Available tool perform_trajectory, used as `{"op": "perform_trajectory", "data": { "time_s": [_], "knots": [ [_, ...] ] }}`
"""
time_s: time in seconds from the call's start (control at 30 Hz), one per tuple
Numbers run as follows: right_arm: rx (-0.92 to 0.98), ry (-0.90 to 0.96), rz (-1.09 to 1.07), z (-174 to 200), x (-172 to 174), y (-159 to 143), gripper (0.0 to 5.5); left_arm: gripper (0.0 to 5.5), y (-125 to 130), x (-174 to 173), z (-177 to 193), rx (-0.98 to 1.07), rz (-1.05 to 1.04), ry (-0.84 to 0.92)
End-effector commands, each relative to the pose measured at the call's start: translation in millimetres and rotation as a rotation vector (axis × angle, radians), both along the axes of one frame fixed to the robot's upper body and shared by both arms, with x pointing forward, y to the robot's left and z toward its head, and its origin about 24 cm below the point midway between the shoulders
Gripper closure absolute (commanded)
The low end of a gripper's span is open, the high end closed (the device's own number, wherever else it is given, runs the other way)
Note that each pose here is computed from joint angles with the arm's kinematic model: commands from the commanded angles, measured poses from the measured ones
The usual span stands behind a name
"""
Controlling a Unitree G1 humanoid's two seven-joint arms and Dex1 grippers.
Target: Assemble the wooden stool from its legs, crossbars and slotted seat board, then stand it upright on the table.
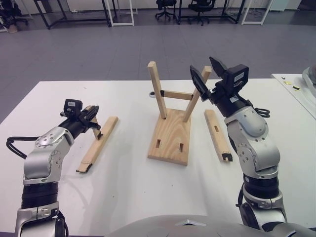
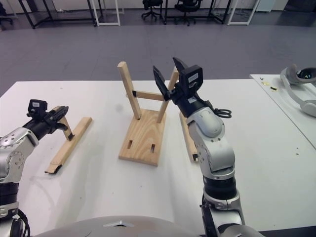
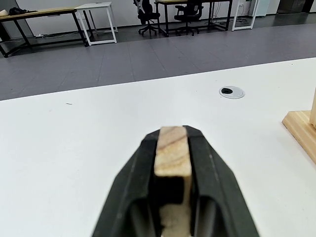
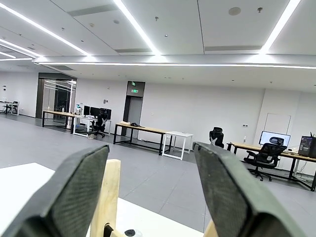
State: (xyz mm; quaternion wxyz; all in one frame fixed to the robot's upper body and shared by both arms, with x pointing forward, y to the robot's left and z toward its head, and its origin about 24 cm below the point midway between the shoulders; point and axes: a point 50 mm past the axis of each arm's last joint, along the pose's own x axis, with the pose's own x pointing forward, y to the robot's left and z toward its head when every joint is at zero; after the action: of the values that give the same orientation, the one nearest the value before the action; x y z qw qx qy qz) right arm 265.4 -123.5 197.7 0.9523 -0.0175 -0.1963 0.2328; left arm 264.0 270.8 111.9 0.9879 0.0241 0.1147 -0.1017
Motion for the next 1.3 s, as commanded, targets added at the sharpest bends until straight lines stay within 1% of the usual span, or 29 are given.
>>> {"op": "perform_trajectory", "data": {
  "time_s": [0.03,0.33,0.5,0.67,0.83,0.93,1.03,1.13,1.2,1.27,1.3],
  "knots": [
    [-0.009,0.0,-0.007,0.1,-2.3,0.6,2.34,5.09,-3.6,-5.3,-10.9,0.004,0.021,0.083],
    [-0.012,0.002,-0.01,-1.0,-3.1,0.4,2.34,5.09,-14.5,-5.2,11.3,0.034,0.006,0.022],
    [-0.009,0.0,-0.005,-0.5,-3.2,1.4,2.34,5.09,-13.2,-2.6,2.2,0.061,0.017,0.029],
    [-0.01,-0.002,0.009,0.8,-2.3,2.8,2.34,5.09,-14.0,4.3,-0.6,0.06,0.025,-0.009],
    [-0.015,-0.003,0.021,1.5,-2.1,3.9,2.34,5.09,-13.7,3.5,-5.1,0.052,0.04,-0.028],
    [-0.014,-0.008,0.025,2.4,-2.3,4.7,2.34,5.09,-14.0,-6.8,-22.2,0.028,0.056,-0.027],
    [-0.008,-0.012,0.025,3.0,-2.5,4.8,2.34,5.09,-22.0,-35.0,-55.7,-0.025,0.068,-0.086],
    [-0.003,-0.014,0.027,3.5,-2.0,4.7,2.34,5.09,-23.5,-56.5,-78.5,-0.042,0.113,-0.115],
    [-0.001,-0.016,0.027,4.4,-1.6,4.3,2.34,5.09,-22.5,-62.4,-87.0,-0.04,0.113,-0.103],
    [0.002,-0.017,0.027,4.8,-1.4,4.4,2.34,5.09,-20.0,-61.0,-90.1,-0.018,0.089,-0.083],
    [0.005,-0.017,0.027,4.7,-1.5,4.4,2.34,4.73,-19.8,-59.4,-90.8,-0.006,0.063,-0.065]
  ]
}}
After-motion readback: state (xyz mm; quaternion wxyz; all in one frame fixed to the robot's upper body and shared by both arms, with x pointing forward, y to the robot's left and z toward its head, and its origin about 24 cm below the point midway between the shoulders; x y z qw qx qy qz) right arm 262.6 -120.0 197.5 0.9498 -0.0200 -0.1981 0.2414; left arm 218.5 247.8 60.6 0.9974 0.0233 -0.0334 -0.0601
